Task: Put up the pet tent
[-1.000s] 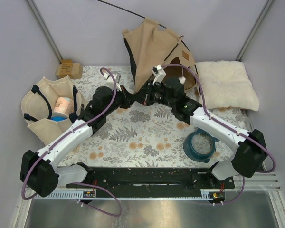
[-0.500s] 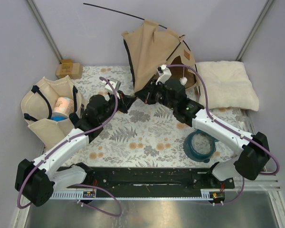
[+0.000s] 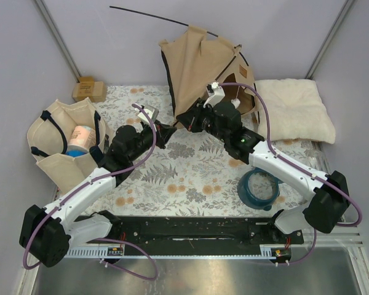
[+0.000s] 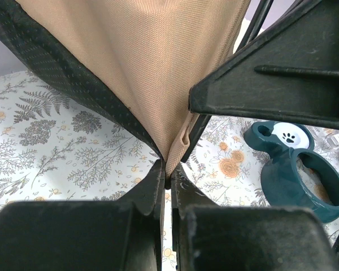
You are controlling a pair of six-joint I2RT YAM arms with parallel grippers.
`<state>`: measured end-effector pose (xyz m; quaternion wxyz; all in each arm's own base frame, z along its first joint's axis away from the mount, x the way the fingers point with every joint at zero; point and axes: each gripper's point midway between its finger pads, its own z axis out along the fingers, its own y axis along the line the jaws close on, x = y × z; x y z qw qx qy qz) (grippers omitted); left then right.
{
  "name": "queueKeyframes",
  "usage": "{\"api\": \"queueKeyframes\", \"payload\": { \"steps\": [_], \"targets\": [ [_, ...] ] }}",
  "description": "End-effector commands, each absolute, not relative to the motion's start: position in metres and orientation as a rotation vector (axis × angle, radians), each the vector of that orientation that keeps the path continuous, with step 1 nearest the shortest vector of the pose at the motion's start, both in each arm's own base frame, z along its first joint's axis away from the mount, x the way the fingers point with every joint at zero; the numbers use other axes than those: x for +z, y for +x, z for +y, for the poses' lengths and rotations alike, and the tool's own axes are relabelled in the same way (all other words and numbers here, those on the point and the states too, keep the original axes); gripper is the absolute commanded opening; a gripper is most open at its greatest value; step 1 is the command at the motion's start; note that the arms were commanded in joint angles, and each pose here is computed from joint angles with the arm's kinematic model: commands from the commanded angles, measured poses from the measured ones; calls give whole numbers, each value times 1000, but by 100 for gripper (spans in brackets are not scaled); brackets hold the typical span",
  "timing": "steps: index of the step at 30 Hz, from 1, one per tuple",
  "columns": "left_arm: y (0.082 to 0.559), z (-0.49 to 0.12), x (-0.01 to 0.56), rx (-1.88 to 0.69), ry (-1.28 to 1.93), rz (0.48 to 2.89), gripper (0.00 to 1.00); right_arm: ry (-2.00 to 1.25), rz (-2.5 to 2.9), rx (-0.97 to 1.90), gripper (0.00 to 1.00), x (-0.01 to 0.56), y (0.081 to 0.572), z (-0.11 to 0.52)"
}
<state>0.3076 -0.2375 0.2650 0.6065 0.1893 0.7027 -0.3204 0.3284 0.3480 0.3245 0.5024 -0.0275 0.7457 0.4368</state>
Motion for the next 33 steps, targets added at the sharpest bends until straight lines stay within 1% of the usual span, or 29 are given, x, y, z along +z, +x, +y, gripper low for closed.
{"api": "queueKeyframes", "payload": {
  "steps": [1,13,33],
  "targets": [
    [289,-228,198,-707,497,1847,0,189,1317,923,0,472,368,267],
    [291,-226,187,-687,488,1879,0,231,1258,941,0,489,362,256],
    [293,-223,176,-660,482,1911,0,259,1260,971,0,485,363,258]
  ]
}}
